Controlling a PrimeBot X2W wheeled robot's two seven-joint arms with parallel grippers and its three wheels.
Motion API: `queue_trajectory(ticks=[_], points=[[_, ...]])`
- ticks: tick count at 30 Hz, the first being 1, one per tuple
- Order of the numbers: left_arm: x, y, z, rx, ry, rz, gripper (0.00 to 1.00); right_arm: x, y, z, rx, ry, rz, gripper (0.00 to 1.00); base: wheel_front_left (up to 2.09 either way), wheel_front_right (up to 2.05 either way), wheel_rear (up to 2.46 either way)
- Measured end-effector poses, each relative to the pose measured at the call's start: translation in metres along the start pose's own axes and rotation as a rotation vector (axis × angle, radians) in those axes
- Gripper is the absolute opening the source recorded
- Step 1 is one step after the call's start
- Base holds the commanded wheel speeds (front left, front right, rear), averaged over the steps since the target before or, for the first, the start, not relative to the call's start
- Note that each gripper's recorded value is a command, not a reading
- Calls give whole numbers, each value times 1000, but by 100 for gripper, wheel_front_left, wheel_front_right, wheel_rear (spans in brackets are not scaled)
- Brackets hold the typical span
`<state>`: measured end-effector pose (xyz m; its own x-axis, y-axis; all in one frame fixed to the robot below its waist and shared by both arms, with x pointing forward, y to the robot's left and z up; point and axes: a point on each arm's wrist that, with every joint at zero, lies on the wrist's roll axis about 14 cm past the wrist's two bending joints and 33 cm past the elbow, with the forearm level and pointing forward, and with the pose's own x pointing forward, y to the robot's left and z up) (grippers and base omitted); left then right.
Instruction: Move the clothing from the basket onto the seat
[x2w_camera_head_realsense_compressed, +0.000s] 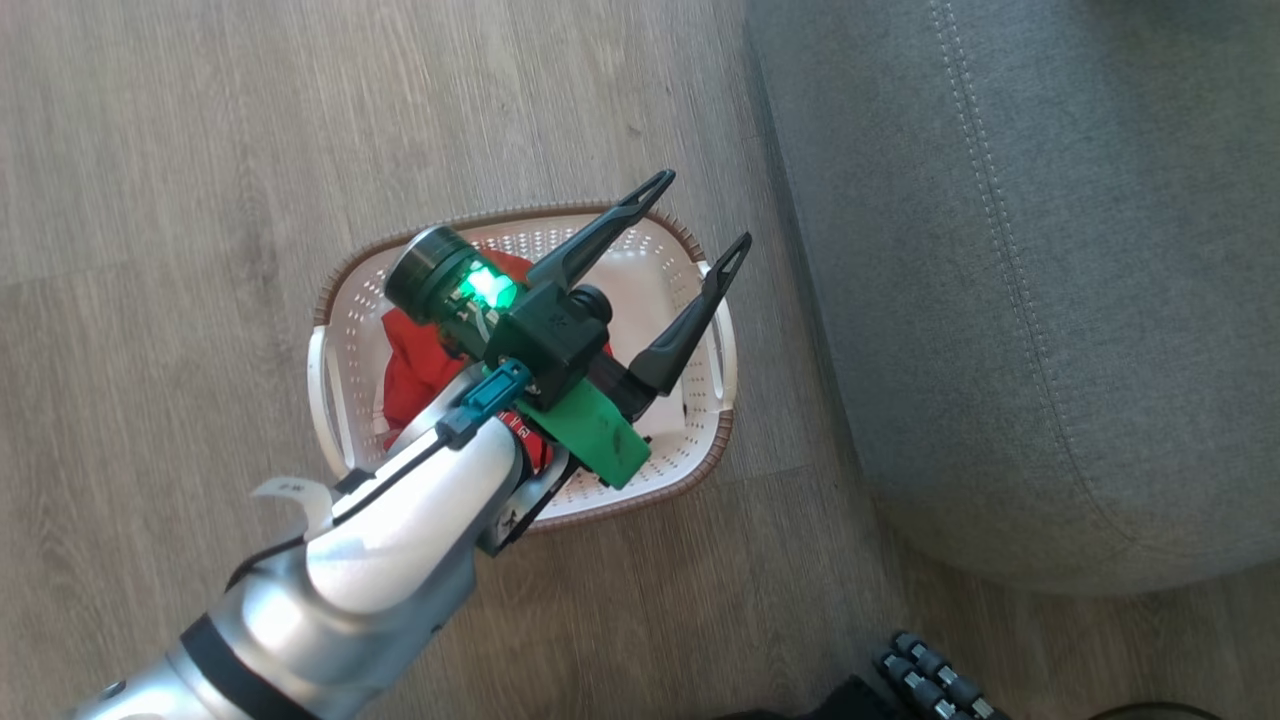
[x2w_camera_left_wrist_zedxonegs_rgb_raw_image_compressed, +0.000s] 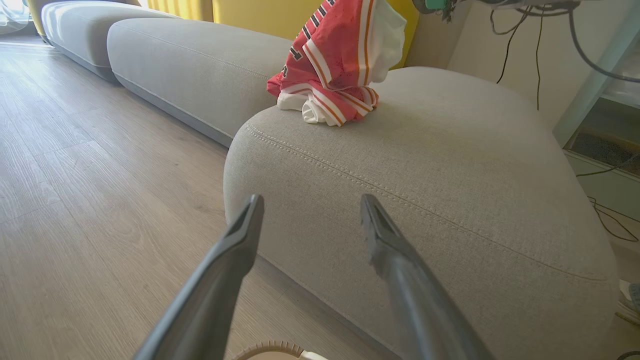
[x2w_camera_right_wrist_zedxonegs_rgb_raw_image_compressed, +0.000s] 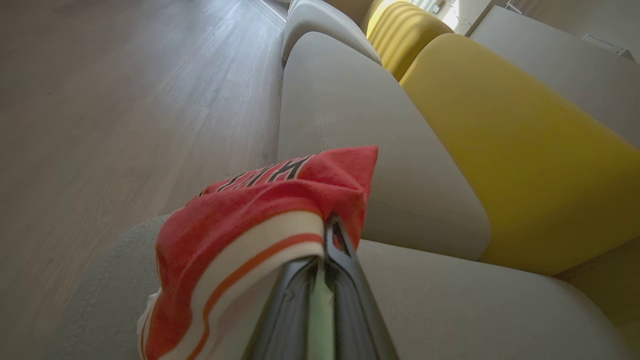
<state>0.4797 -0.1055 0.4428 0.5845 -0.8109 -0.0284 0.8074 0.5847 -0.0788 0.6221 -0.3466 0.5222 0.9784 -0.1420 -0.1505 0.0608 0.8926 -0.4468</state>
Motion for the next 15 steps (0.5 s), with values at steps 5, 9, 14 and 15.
queue_trajectory(ticks=[5, 9, 14, 15], points=[[0, 1, -4, -1, 6, -4, 100, -13, 37, -51, 39, 109, 59, 0, 0, 0, 0], [-1, 2, -5, 0, 11, -3, 100, -25, 52, -79, 64, 174, 80, 0, 0, 0, 0], [-3, 5, -8, 3, 19, 5, 100, -36, 55, -102, 75, 228, 79, 0, 0, 0, 0], [-3, 6, -8, 3, 21, 10, 100, -35, 54, -103, 73, 229, 75, 0, 0, 0, 0]])
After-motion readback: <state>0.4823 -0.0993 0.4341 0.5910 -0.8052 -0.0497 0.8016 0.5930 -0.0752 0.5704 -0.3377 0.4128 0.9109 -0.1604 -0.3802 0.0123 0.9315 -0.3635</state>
